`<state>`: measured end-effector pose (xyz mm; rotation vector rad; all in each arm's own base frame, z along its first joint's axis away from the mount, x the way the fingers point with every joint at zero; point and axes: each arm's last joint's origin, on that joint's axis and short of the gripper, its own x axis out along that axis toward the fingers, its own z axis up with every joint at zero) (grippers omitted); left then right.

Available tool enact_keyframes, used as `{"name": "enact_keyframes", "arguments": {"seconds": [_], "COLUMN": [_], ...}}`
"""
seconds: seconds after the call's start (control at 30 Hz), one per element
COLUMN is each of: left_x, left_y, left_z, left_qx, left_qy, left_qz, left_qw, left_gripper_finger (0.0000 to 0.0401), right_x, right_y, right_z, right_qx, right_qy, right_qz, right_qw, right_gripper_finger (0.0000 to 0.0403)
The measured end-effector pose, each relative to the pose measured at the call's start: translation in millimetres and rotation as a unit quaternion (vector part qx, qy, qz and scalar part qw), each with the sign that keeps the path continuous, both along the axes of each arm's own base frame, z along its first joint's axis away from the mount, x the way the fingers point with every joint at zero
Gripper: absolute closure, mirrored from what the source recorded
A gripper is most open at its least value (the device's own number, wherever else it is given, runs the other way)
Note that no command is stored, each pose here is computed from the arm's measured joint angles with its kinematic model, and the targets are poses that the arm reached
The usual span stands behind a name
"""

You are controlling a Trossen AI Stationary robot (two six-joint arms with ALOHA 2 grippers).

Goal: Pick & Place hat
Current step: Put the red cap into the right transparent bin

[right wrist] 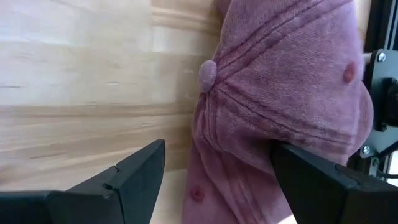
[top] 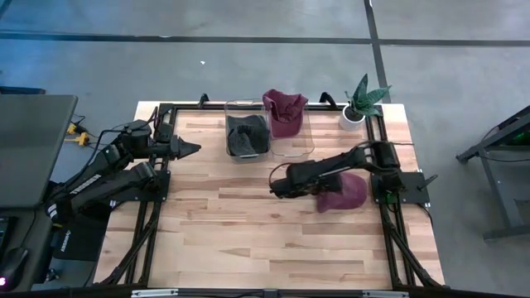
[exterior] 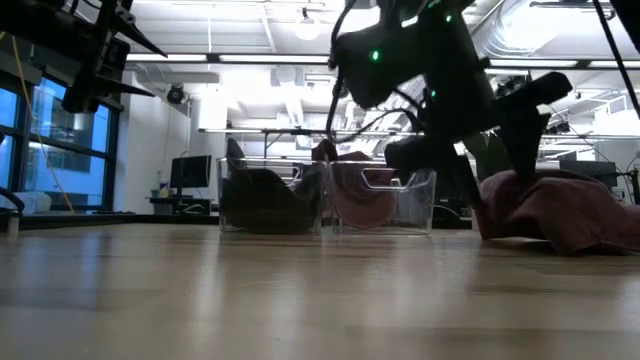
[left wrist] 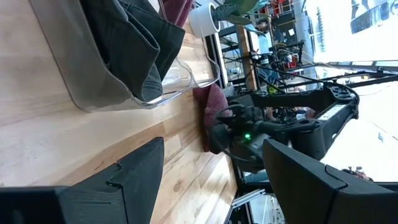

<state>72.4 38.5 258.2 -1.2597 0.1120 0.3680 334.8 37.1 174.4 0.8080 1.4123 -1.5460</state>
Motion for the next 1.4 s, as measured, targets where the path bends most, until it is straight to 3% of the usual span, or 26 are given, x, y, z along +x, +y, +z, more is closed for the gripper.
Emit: {"name": "enact_keyframes", "arguments": {"seconds": [0.23, 0.63, 1.17, 1.3, 1.4], "left_x": [0.2, 0.2, 0.2, 0.2, 0.1], "left_y": [-0.6, -0.8, -0.8, -0.8, -0.9], "left_z": [0.1, 0.1, 0.0, 0.0, -0.4], "left_qx": [-0.003, -0.003, -0.004, -0.004, -0.005], "left_qy": [-0.002, -0.002, -0.002, -0.002, 0.000], "left_qz": [-0.011, -0.013, -0.013, -0.013, -0.013], "left_qw": [1.000, 1.000, 1.000, 1.000, 1.000], "left_gripper_finger": [0.0138, 0.0138, 0.0137, 0.0137, 0.0137], "right_x": [-1.6, -10.4, -38.1, -38.9, -38.7], "right_y": [0.4, -1.4, 5.9, 5.7, 6.0], "right_z": [-14.0, -19.1, -40.8, -41.2, -37.4], "right_qx": [0.017, -0.012, 0.000, -0.001, 0.002], "right_qy": [0.057, 0.095, 0.166, 0.167, 0.160], "right_qz": [-0.009, -0.023, -0.023, -0.023, -0.019], "right_qw": [0.998, 0.995, 0.986, 0.986, 0.987], "right_gripper_finger": [0.0116, 0.0124, 0.0233, 0.0283, 0.0346]}}
